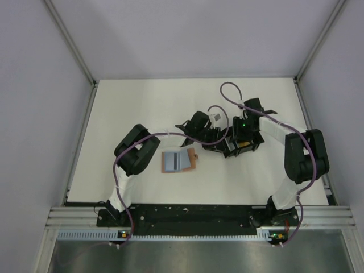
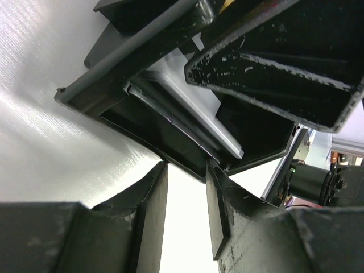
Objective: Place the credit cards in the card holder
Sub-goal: Pick up the storage box at the center of the board.
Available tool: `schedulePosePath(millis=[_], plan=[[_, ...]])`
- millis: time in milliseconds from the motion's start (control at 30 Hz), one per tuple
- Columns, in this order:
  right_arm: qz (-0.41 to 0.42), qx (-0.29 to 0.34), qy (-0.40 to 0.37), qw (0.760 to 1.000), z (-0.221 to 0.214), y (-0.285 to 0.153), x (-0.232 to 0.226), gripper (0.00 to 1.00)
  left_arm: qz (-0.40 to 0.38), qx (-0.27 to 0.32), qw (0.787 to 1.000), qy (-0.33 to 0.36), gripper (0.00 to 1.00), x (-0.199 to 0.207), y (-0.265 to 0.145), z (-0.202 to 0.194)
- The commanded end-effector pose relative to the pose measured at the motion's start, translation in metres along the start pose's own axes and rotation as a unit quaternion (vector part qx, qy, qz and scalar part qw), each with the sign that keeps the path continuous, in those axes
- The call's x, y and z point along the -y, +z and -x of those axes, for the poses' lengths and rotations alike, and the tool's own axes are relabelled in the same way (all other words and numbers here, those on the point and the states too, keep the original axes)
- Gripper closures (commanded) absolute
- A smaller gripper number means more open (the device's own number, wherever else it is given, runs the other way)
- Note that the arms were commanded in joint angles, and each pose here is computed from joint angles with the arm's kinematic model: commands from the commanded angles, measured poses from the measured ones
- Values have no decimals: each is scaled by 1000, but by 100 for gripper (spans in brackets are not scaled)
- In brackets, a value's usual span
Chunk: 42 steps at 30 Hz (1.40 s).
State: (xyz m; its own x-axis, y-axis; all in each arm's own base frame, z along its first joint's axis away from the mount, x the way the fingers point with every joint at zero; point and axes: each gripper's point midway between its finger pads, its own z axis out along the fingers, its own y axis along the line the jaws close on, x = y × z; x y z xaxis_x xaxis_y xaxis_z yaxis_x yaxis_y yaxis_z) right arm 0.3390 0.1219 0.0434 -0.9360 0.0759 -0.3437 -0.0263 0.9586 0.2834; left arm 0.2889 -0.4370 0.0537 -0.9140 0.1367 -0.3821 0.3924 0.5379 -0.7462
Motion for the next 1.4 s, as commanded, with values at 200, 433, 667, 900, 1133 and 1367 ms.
schedulePosePath(millis=[200, 433, 667, 900, 1133, 1367], plan=[[24, 25, -5, 999, 3, -21, -10, 49, -12, 26, 999, 17, 64, 10, -4, 14], [88, -12, -6, 996, -6, -15, -29, 47, -14, 26, 999, 17, 65, 11, -5, 13], [75, -56, 12, 995, -27, 3, -20, 43, -13, 27, 999, 19, 65, 11, -6, 14], [124, -78, 20, 989, -34, 7, -36, 40, -13, 28, 999, 19, 65, 11, -5, 16], [171, -48, 11, 984, -17, -12, -56, 51, -11, 30, 999, 19, 65, 10, -6, 17], [114, 20, 15, 993, 9, -34, -40, 53, -10, 36, 999, 24, 65, 13, -12, 18]])
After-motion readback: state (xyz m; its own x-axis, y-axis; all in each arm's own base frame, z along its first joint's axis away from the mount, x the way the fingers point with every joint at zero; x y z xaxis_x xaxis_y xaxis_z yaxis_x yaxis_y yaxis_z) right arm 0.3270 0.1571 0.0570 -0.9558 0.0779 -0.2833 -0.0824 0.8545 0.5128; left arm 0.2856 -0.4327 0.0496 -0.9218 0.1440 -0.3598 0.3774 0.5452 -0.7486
